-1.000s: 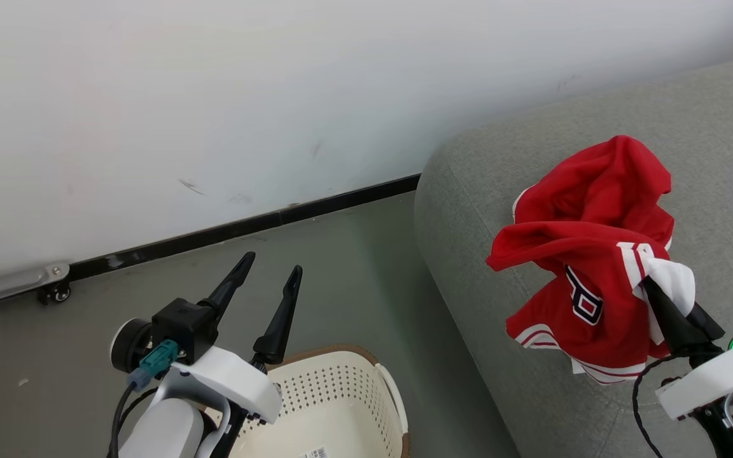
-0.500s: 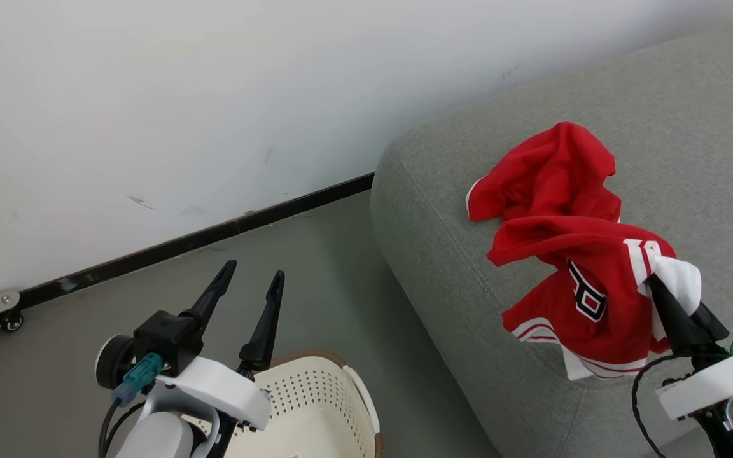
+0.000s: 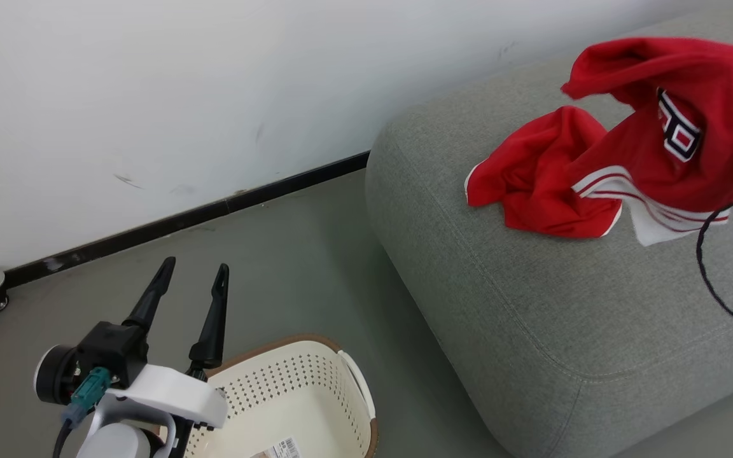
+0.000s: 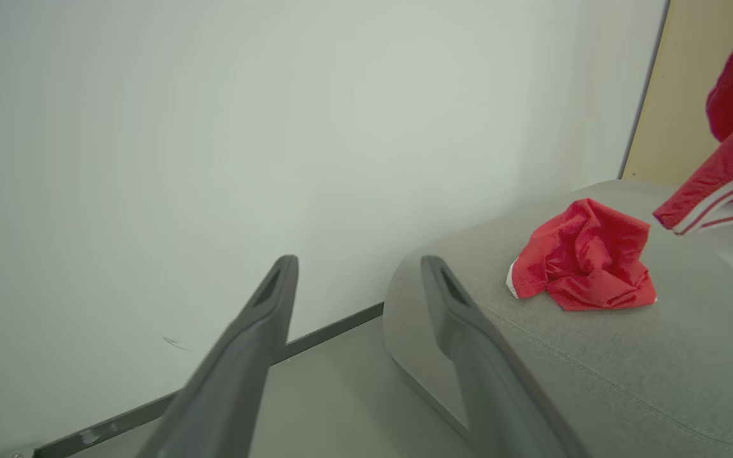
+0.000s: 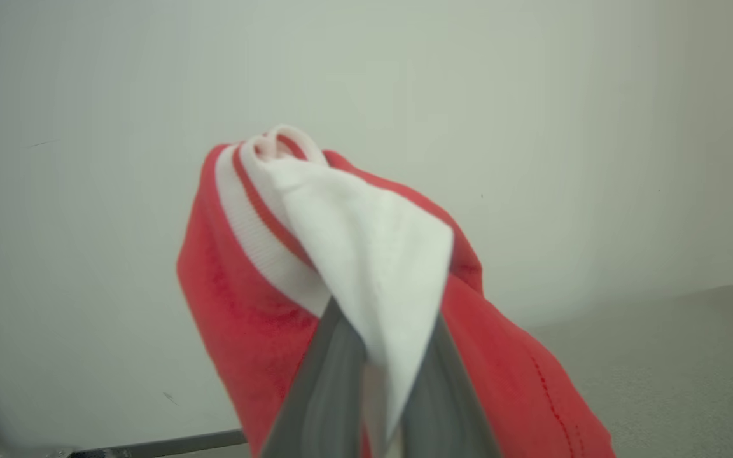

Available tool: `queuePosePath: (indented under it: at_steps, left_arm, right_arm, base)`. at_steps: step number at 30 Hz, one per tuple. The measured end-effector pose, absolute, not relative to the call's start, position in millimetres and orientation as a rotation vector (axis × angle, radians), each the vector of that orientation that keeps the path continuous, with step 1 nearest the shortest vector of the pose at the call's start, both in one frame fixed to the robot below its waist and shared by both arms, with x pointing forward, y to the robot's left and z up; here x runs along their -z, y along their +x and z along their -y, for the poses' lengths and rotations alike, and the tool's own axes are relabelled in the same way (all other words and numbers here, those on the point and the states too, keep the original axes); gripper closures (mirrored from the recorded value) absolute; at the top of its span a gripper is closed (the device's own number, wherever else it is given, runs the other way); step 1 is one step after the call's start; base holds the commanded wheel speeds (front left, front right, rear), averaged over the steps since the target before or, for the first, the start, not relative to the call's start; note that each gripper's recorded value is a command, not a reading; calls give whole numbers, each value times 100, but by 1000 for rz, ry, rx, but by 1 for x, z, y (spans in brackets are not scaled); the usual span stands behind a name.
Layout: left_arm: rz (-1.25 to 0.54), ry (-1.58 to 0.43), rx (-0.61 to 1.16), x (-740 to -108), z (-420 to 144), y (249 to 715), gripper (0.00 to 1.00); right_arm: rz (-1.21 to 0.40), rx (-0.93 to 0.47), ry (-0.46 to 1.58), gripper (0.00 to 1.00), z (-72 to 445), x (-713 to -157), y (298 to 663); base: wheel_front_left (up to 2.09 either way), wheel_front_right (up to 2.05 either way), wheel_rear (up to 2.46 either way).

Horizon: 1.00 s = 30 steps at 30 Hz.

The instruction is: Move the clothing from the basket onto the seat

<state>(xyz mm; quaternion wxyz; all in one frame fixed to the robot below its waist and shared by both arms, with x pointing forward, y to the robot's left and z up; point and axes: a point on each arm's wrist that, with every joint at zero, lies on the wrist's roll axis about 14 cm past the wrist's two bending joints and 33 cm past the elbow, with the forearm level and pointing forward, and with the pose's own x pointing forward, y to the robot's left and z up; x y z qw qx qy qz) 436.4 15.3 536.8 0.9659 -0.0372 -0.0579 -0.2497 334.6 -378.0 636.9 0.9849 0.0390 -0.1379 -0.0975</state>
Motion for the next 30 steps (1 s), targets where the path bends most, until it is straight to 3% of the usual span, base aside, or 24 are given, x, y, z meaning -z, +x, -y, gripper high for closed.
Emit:
queuePosePath:
  at_steps: [16, 30]
  left_arm:
    - [154, 0, 431, -533, -58, 449, 0]
    - [159, 49, 423, -527, -77, 452, 0]
  right_arm:
    - [251, 372, 11, 100, 455, -693, 377]
    - [192, 449, -42, 100, 481, -697, 425]
  base:
    - [0, 0, 0]
    - [0, 0, 0]
